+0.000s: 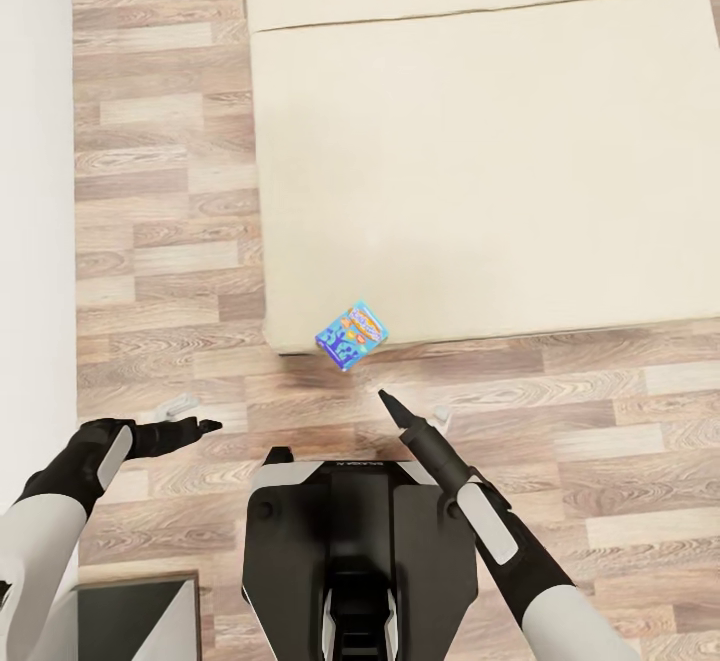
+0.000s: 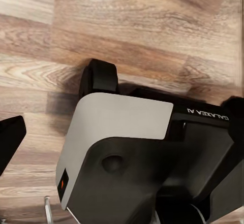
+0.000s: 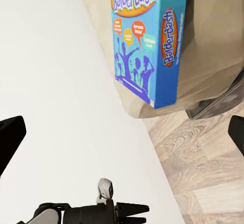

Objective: Put all the toys in the child's room - the three board games (two on the bed and one on the table), the two jigsaw puzzles on the table, and the tennis ball on the table - inside the toy box on the table in the child's room.

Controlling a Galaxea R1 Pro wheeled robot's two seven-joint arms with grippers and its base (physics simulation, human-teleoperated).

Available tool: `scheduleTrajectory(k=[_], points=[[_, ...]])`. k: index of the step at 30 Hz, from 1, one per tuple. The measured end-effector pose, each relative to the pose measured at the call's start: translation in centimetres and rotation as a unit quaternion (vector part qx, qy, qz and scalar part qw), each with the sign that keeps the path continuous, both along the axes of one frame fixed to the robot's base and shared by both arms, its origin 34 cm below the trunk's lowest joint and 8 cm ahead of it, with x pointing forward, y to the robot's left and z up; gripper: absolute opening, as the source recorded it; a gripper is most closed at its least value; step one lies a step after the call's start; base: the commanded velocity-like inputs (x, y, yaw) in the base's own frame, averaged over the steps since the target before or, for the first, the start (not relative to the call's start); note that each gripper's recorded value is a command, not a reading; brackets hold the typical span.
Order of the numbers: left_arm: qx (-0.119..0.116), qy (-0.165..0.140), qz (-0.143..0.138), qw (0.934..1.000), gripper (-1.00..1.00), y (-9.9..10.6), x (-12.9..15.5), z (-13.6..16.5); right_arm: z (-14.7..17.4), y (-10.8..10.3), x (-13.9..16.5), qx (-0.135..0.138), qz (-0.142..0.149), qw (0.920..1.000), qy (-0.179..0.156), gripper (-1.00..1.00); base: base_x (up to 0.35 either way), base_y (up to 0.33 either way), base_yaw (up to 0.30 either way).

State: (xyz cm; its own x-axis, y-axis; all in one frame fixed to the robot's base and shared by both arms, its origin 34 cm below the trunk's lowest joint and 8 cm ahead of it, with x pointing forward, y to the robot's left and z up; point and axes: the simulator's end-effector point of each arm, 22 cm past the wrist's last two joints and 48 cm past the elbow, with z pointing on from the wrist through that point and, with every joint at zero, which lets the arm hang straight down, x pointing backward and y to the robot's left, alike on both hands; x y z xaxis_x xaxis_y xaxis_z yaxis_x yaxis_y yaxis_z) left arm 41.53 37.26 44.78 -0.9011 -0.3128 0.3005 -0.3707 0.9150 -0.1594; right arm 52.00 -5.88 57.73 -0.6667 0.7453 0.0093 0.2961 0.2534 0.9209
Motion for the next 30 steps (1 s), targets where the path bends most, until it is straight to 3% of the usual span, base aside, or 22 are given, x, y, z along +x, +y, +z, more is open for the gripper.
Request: scheduleTrajectory(k=[17,30], points=[[-0.002,0.002,0.001,1.0000,1.00,-0.17,-0.06,-0.01,-0.06,-0.02,0.00,-0.001,0.000,1.0000,0.001,1.00,0.041,-0.110,0.000],[-0.002,0.003,0.001,1.0000,1.00,-0.10,0.09,-0.23,-0.34,-0.06,0.20,-0.001,-0.001,1.0000,0.001,1.00,0.006,-0.017,0.000]])
